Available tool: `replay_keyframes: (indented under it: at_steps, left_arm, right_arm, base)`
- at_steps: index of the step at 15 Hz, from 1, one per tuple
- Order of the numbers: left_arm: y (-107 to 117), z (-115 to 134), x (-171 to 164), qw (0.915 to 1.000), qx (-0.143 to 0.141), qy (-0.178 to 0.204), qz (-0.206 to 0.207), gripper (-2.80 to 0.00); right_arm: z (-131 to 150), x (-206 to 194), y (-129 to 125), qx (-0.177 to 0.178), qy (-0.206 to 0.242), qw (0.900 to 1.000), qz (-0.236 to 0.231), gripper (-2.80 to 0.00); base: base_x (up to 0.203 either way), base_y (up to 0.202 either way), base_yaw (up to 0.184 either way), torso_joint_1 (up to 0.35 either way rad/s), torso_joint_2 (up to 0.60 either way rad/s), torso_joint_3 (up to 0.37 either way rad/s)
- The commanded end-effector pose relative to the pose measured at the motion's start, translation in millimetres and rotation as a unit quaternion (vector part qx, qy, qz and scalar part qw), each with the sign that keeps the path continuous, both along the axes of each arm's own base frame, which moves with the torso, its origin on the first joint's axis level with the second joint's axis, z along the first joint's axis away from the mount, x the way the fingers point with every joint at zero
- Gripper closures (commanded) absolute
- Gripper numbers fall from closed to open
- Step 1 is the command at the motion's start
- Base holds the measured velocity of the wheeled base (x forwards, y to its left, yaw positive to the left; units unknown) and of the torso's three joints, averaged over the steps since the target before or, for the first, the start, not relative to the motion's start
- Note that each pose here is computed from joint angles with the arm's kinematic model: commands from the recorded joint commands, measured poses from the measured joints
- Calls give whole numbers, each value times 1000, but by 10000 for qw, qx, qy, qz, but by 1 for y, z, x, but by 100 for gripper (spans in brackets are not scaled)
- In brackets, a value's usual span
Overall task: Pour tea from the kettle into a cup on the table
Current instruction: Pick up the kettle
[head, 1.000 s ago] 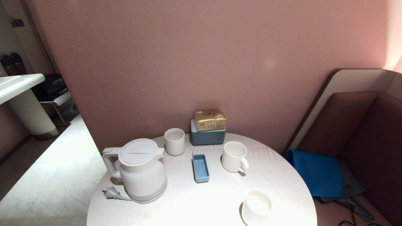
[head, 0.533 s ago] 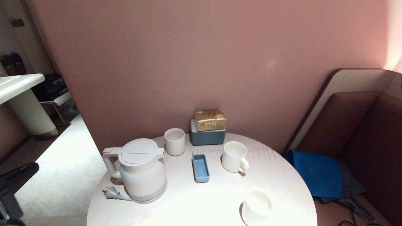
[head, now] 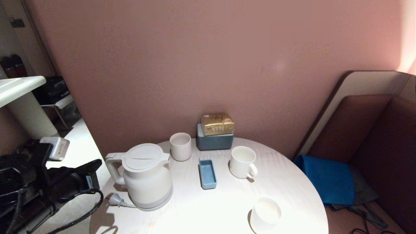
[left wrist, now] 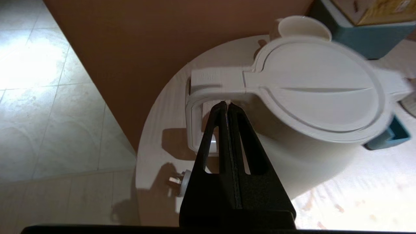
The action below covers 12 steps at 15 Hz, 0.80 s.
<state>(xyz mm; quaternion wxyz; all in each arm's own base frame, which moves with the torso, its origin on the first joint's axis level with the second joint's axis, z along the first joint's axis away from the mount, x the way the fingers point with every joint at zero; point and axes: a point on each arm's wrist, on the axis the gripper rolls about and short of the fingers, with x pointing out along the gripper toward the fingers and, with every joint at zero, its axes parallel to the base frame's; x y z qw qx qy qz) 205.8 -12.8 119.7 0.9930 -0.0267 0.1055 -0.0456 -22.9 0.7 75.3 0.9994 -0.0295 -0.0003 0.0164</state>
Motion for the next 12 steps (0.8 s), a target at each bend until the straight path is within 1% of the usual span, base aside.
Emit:
replay_keyframes:
  at_steps: [1,3,7,9,12]
  left_arm:
    - [-3,-43,16,9996,5,294,-45,0]
    - [-3,-57,11,9988,-9,490,-55,0]
    - [-3,-60,11,9984,17,567,-43,0]
    - [-3,-62,14,9983,31,580,-43,0]
    - [-4,-58,22,9992,24,409,-43,0]
  right_arm:
    - [0,0,0,-4,6,10000,4,0]
    - [0,0,0,-4,6,10000,4,0]
    - [0,0,0,-4,6,10000,4,0]
    - [0,0,0,-4,6,10000,4,0]
    - [0,0,0,-4,6,10000,4,0]
  base:
    - [0,0,0,0,0,0]
    - [0,0,0,0,0,0]
    - [0,0,0,0,0,0]
    - [0,0,0,0,0,0]
    - [0,0,0,0,0,0]
